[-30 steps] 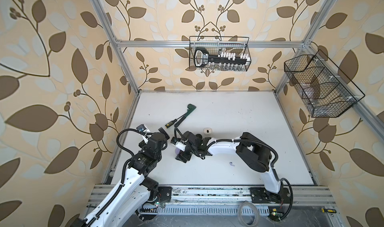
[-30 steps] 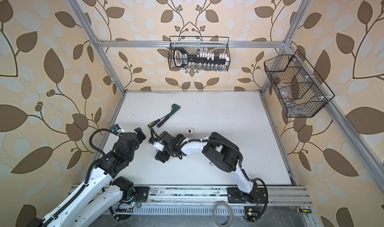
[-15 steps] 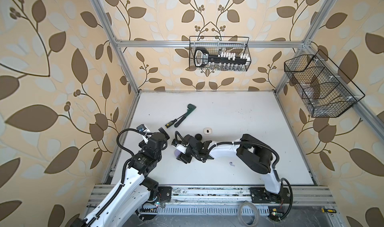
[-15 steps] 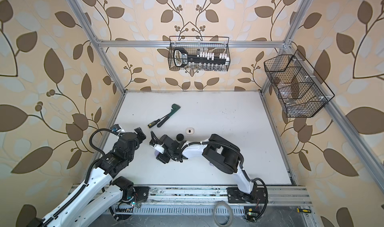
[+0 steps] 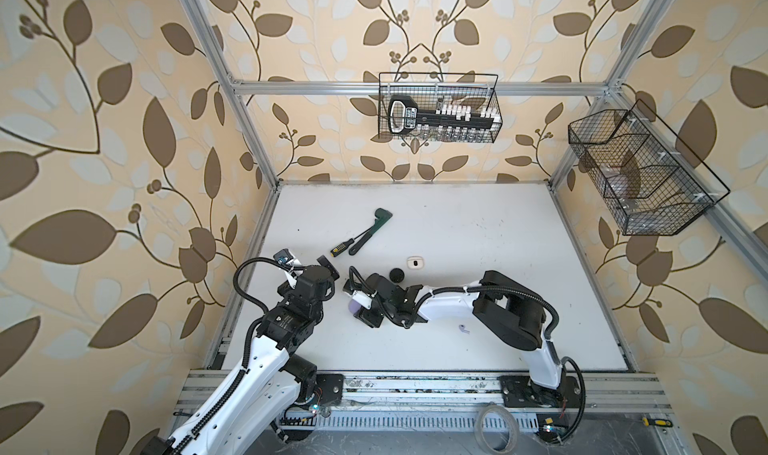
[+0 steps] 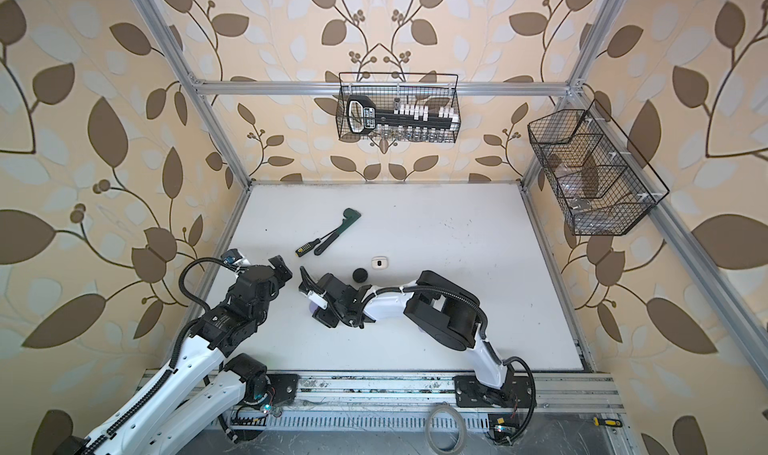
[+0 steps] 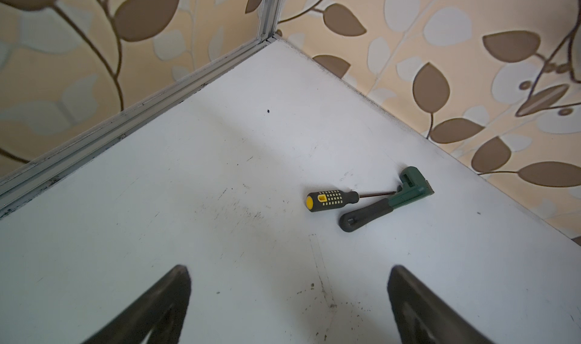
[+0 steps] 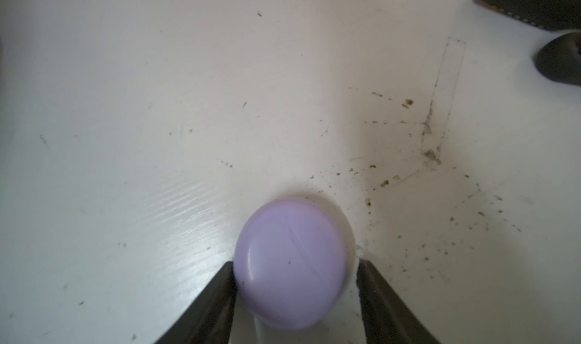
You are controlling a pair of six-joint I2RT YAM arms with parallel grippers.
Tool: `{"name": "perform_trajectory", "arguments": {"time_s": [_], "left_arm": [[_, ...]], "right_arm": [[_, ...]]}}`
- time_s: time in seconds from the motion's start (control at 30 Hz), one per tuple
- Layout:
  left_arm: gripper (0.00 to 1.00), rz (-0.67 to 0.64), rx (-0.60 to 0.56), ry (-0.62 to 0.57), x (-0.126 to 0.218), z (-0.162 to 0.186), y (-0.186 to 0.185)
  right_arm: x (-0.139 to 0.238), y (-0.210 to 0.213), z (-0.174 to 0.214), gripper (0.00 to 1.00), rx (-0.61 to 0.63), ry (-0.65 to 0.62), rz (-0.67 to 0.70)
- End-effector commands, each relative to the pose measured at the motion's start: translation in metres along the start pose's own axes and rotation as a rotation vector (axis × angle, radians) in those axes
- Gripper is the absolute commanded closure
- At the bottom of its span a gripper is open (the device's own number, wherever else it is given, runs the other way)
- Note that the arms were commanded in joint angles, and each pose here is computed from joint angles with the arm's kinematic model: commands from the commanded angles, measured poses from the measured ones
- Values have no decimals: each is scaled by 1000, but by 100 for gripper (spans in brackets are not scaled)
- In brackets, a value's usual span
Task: Insert the wireless bluetooth earbuds into the charging case
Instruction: 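Lower the right gripper over the lavender case and close on it, then carry the lavender case toward the left gripper while the left gripper reaches in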
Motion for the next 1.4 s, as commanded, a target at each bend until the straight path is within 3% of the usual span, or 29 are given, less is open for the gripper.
{"name": "perform_trajectory", "arguments": {"time_s": [0.0,0.4,0.63,0.8,0.93,1.1,1.23,1.37], "left_arm": [[1,-9,17,-45,5,-18,-1],[1,0,16,-43,4,-18,-2],[1,10,17,-40,5,-18,-4],[1,92,89,30,19,-18,-13],[4,265,135,94,52,-23,-26],[9,500,94,77,99,-29,-33],[11,772,49,108,123,-20,-66],[20,1017,-14,229,147,-13,-107]], "right_arm": [[-14,-19,22,38,6,79,70],[-20,-23,26,39,-4,86,59],[-19,-23,27,51,-7,87,55],[0,-24,12,61,-21,33,36],[37,-32,4,64,-42,-39,17],[101,-56,-28,67,-42,-191,106],[151,-55,-58,68,-18,-356,111],[191,-57,-79,70,34,-452,192]]}}
Point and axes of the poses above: each gripper's point midway between its finger pads, its own x axis back along the fingers, its own y axis along the line the jaws close on, z = x × y, the point moved 1 cm from there along x, back along the fingers, and after that the axes turned 11 degrees about -x, right-handed, at the moved point
